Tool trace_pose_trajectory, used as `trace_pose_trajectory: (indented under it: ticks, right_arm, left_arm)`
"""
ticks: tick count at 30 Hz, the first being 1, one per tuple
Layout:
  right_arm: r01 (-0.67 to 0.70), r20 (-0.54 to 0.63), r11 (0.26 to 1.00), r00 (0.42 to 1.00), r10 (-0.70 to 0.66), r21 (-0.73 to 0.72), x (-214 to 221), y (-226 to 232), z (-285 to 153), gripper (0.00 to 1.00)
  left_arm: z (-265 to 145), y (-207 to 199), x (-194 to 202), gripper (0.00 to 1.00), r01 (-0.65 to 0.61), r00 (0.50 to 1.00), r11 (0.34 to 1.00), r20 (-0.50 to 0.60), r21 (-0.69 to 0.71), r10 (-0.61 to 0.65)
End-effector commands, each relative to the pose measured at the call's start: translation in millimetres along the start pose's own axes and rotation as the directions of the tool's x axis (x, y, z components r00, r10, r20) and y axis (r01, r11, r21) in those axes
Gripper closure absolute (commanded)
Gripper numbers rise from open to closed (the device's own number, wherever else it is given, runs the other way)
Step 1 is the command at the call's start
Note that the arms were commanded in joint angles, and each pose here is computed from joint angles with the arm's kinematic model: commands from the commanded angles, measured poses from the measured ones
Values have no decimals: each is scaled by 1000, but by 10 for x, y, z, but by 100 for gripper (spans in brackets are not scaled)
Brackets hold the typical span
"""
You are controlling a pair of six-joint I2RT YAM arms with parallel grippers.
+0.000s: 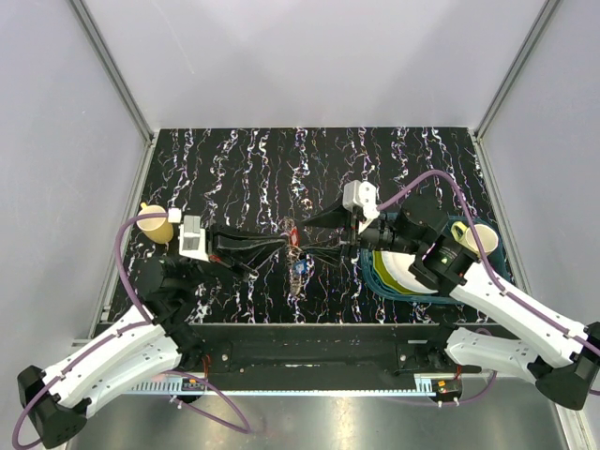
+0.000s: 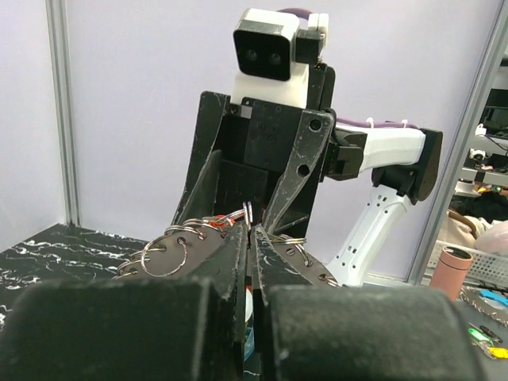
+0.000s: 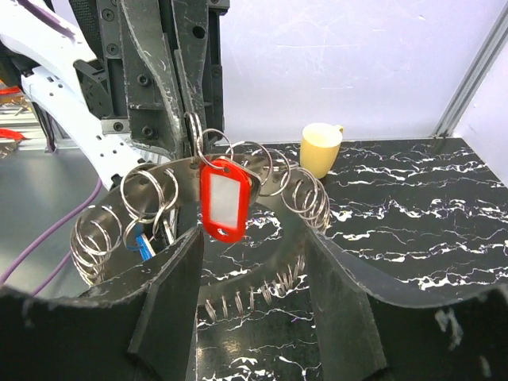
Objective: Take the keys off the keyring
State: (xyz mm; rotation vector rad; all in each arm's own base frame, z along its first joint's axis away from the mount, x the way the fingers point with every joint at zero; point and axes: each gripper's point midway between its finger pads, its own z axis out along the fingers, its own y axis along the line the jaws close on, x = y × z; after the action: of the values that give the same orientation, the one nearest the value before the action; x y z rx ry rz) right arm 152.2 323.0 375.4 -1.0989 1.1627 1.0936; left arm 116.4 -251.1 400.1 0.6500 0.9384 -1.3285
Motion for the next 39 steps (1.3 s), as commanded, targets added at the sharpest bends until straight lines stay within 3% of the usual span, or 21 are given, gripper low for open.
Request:
trace_pose_trajectory:
  ticks: [1,12,14,16,22,39]
  right_arm:
    - [38,57,999,998,-37,-20,-144,10,27,41]
    - [43,53,993,998,-37,-113,-128,140,71,45]
    - [45,52,992,998,-40,-116,-138,141,71,52]
    - [45,48,994,998,-40,-104,-131,124,70,67]
    - [32,-3,999,999,-32,2,3,-53,42,88]
    - [-23,-124,998,992,31,63,336,-194,90,100]
  left_arm:
    - [38,-78,-345,100,-48,988,998,146,28,43]
    - [61,-19,-255,100,-37,991,999,131,21,34]
    - [61,-16,-252,100,-40,991,999,130,20,37]
    - [60,-2,-241,100,-45,991,999,126,13,43]
    - [48,71,-218,100,-52,992,998,115,-24,54]
    - [-13,263,-240,100,-71,989,988,122,-139,88]
